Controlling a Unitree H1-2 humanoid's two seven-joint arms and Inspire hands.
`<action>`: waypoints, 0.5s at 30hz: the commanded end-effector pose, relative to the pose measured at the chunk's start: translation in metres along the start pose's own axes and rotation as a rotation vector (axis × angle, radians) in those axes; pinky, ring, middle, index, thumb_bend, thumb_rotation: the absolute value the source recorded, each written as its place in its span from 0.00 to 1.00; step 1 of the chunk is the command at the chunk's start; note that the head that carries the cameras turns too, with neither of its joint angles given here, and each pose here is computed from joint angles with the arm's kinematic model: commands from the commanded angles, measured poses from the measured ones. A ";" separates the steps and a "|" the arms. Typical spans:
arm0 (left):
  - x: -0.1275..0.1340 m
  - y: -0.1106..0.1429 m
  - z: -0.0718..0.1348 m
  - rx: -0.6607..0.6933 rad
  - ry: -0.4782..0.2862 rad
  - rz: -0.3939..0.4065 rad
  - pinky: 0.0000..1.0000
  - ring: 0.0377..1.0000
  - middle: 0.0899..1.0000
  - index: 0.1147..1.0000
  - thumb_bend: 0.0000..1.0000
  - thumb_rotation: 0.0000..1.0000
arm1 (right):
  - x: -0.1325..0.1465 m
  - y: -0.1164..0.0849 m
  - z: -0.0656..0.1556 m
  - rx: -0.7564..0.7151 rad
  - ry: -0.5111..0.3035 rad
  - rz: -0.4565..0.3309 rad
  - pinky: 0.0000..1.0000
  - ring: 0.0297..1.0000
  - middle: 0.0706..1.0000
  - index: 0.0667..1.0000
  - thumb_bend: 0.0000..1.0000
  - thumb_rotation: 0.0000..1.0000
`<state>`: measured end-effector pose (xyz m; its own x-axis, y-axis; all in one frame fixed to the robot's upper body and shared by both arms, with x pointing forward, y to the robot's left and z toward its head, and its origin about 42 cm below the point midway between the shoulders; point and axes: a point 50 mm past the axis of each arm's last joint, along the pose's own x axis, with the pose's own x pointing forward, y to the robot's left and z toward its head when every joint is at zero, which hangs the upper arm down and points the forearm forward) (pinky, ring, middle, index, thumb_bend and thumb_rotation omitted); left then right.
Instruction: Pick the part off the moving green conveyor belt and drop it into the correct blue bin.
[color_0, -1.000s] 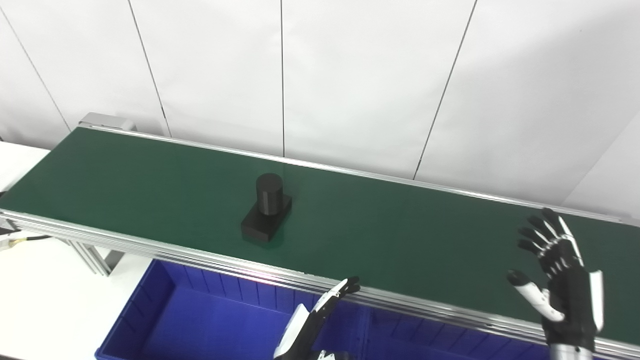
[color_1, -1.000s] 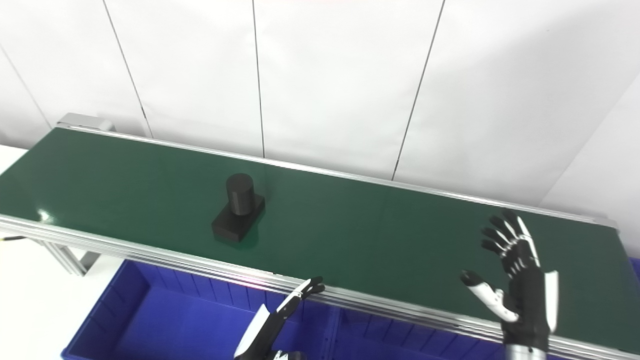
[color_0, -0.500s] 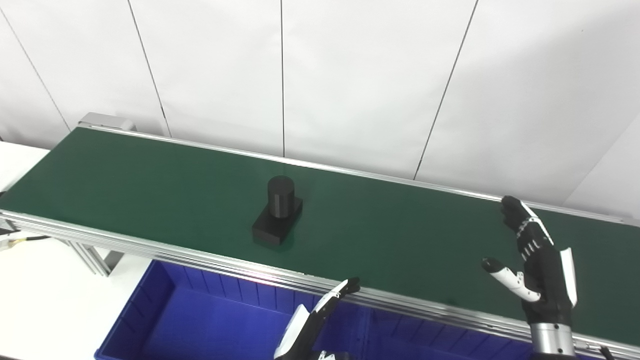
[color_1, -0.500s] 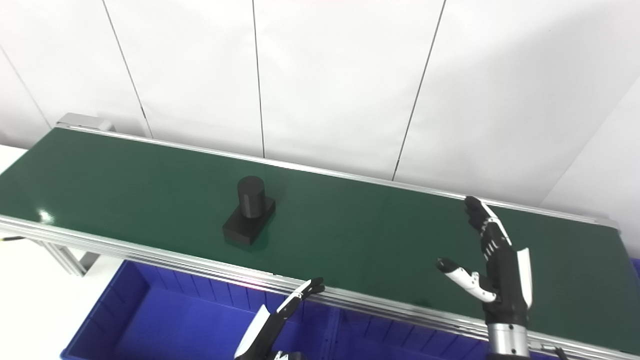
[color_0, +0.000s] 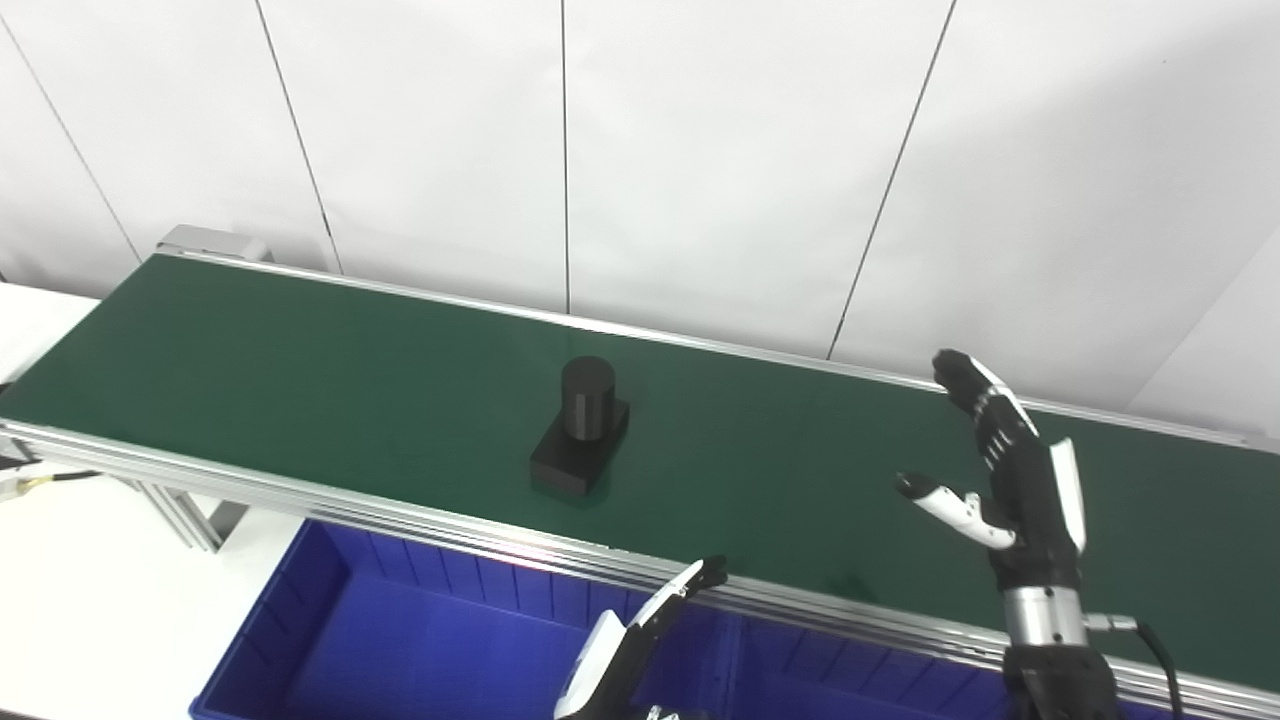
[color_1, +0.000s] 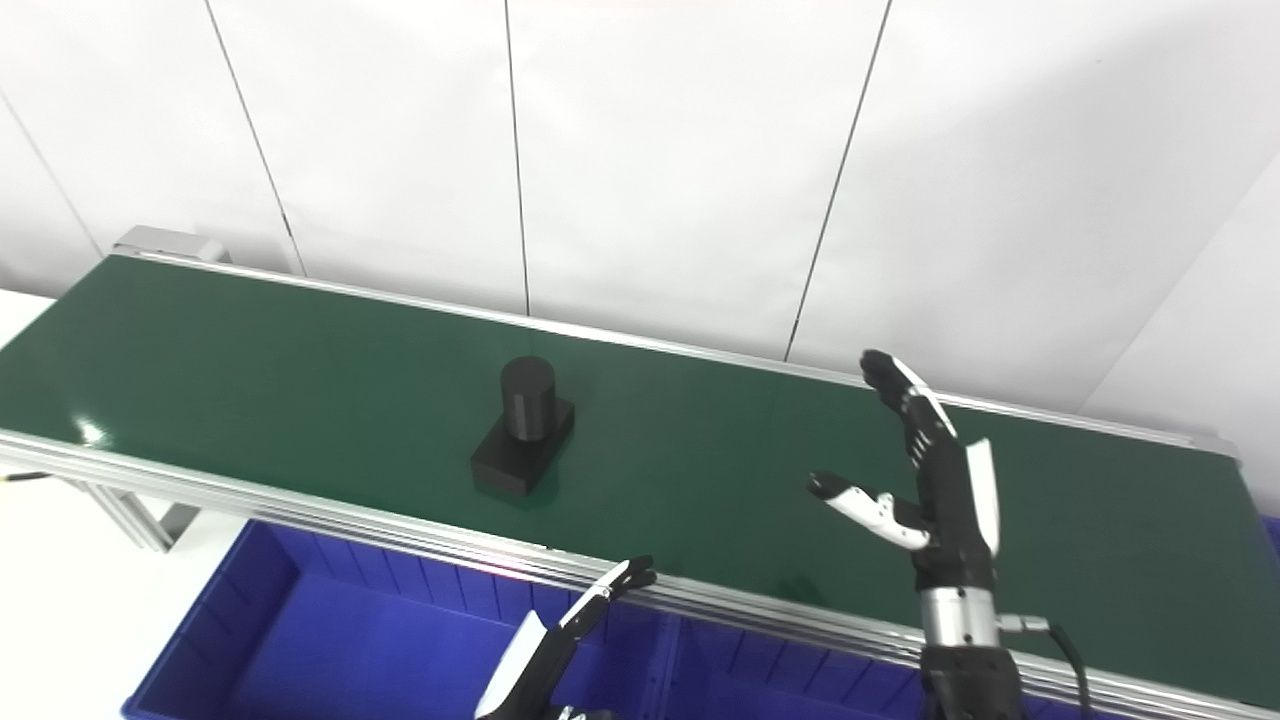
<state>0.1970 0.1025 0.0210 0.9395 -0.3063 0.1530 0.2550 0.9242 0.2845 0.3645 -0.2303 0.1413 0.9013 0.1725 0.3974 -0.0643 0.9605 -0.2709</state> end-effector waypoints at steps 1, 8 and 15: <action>0.011 -0.001 0.011 -0.023 -0.071 0.010 0.94 0.93 0.88 0.90 0.86 1.00 | 0.024 0.004 0.014 0.006 -0.072 0.012 0.86 0.87 0.87 0.83 0.96 0.58; 0.012 -0.003 0.013 -0.025 -0.079 0.011 0.97 0.94 0.88 0.90 0.87 1.00 | 0.046 0.029 0.019 0.002 -0.042 0.063 0.89 0.89 0.89 0.84 0.96 0.56; 0.012 -0.006 0.015 -0.026 -0.086 0.015 0.95 0.93 0.88 0.90 0.88 0.99 | 0.060 0.048 0.011 0.019 -0.015 0.107 0.94 0.92 0.89 0.84 0.97 0.54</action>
<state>0.1970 0.0990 0.0222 0.9381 -0.3083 0.1579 0.2567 0.9248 0.2808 0.3989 -0.1815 0.1401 0.9120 0.2591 0.3180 -0.1645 0.9411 -0.2953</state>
